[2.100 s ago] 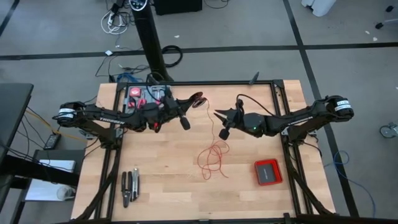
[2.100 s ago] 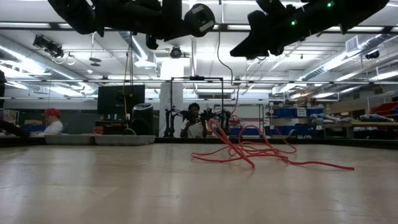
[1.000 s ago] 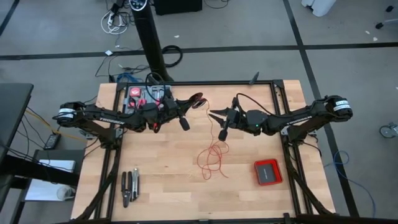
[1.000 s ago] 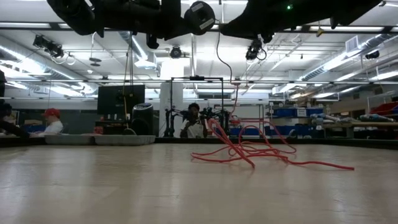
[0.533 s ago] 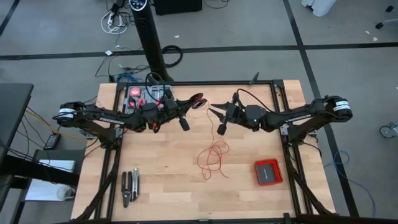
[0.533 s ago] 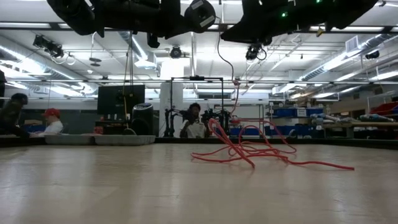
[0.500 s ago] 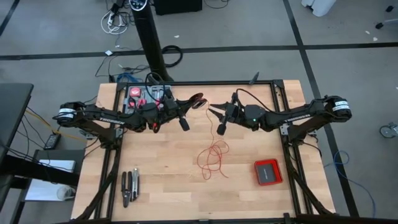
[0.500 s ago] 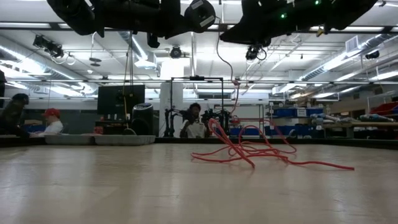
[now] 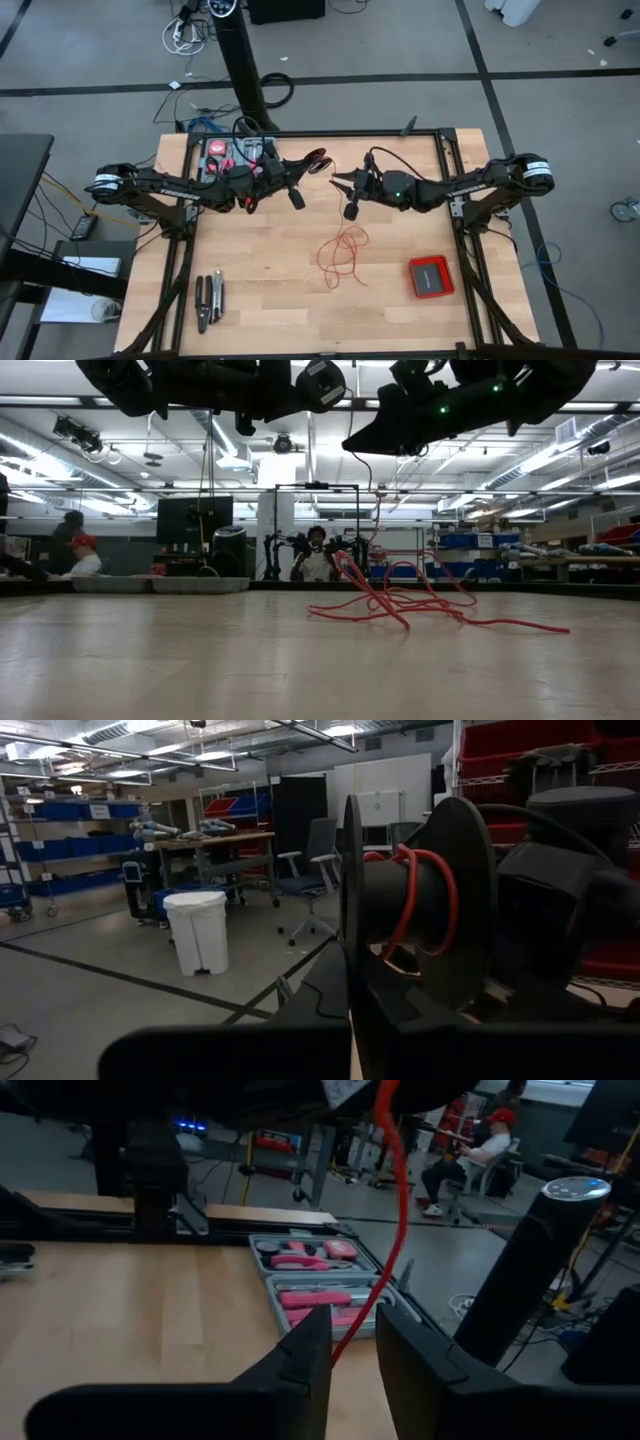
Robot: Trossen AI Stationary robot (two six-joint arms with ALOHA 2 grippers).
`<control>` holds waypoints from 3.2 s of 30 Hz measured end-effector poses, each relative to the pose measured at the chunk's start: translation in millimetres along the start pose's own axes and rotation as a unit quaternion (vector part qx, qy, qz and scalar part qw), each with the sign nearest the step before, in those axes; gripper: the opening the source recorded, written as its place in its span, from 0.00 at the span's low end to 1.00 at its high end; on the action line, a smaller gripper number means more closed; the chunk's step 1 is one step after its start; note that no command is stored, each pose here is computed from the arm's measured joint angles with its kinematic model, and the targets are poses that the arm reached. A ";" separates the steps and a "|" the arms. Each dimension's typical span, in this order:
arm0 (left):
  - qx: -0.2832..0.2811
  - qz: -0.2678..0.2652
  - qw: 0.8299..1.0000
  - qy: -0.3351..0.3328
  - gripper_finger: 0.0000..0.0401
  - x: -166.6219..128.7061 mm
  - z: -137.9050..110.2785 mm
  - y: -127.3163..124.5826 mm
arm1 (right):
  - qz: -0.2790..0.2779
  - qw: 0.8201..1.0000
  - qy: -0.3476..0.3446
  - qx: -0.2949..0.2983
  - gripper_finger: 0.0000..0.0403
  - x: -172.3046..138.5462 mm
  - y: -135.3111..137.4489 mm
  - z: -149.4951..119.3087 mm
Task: Coil cords
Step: Coil the red wire onto the spool
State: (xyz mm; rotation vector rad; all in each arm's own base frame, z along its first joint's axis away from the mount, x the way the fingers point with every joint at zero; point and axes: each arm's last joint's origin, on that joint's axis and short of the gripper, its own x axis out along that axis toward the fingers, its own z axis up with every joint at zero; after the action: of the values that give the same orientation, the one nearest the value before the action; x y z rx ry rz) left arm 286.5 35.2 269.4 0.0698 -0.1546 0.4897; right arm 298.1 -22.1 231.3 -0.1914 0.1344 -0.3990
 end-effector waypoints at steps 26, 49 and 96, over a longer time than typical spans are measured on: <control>-0.057 0.007 0.998 -0.025 0.00 -0.1 5.1 0.9 | -0.041 0.998 0.046 0.007 0.00 2.0 -8.4 -9.6; -0.104 0.032 0.994 -0.027 0.00 -0.1 5.4 2.3 | 0.010 0.997 0.073 -0.030 0.00 48.3 28.7 -11.2; -0.066 0.054 0.995 -0.049 0.00 -0.6 10.8 5.0 | 0.094 0.988 0.077 -0.094 0.23 3.4 80.5 27.5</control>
State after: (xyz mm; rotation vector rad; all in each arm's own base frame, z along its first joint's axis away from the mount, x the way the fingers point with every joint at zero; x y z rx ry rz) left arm 282.3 38.2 280.0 -0.0436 -0.2869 0.5823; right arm 335.9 53.7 240.8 -0.3307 0.3405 -0.2119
